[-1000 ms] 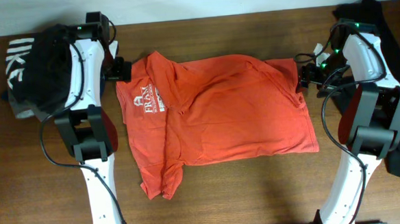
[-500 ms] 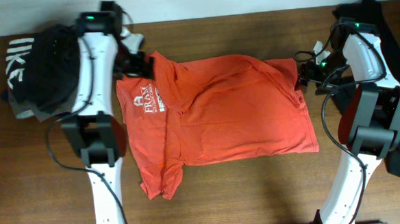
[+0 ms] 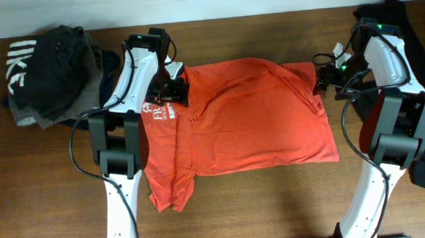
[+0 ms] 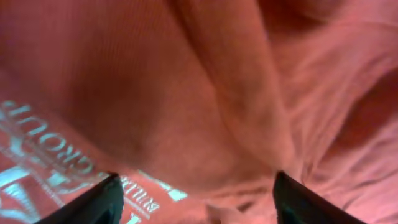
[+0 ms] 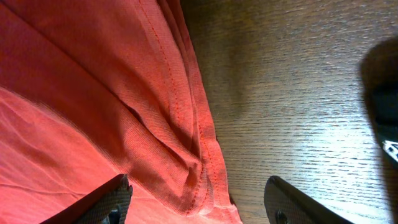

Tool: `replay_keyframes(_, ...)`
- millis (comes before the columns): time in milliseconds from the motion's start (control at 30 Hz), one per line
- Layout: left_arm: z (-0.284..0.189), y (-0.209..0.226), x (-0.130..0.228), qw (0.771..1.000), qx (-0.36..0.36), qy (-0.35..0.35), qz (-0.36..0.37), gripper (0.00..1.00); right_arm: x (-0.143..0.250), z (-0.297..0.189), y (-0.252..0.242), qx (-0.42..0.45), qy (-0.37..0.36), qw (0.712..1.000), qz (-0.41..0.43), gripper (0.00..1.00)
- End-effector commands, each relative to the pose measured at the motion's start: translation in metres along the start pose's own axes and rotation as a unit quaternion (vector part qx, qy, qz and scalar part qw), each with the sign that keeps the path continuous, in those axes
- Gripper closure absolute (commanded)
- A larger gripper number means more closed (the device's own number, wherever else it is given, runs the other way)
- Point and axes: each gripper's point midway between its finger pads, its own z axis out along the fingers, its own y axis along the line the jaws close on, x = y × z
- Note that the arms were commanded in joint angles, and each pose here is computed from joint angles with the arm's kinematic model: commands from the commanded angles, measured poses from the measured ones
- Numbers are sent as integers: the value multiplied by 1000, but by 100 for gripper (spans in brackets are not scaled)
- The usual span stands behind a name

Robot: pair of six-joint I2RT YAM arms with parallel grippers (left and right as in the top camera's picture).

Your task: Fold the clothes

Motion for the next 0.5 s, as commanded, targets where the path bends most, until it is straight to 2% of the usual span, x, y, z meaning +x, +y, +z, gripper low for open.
replay_keyframes(0, 0, -1, -5, 1000, 5, -14, -10, 32, -3, -10, 7, -4, -15, 1000, -10, 27)
replay_keyframes(300, -1, -6, -16, 999, 18, -37, -14, 52, -4, -10, 7, -3, -17, 1000, -11, 26)
replay_keyframes(333, -1, -6, -16, 999, 18, -37, -14, 58, -4, -10, 7, -3, -18, 1000, -11, 26)
replay_keyframes(367, -1, -6, -16, 999, 18, -37, -14, 70, -5, -10, 7, -4, -19, 1000, -11, 26)
replay_keyframes(400, -1, -6, -16, 999, 18, -37, -14, 89, -5, -10, 7, -4, -19, 1000, -11, 26)
replay_keyframes(433, -1, -6, -16, 999, 18, -37, -14, 99, -5, -10, 7, -3, -19, 1000, -11, 27)
replay_keyframes(467, -2, -6, -17, 999, 18, -39, -14, 99, -5, -10, 7, -4, -19, 1000, -11, 26)
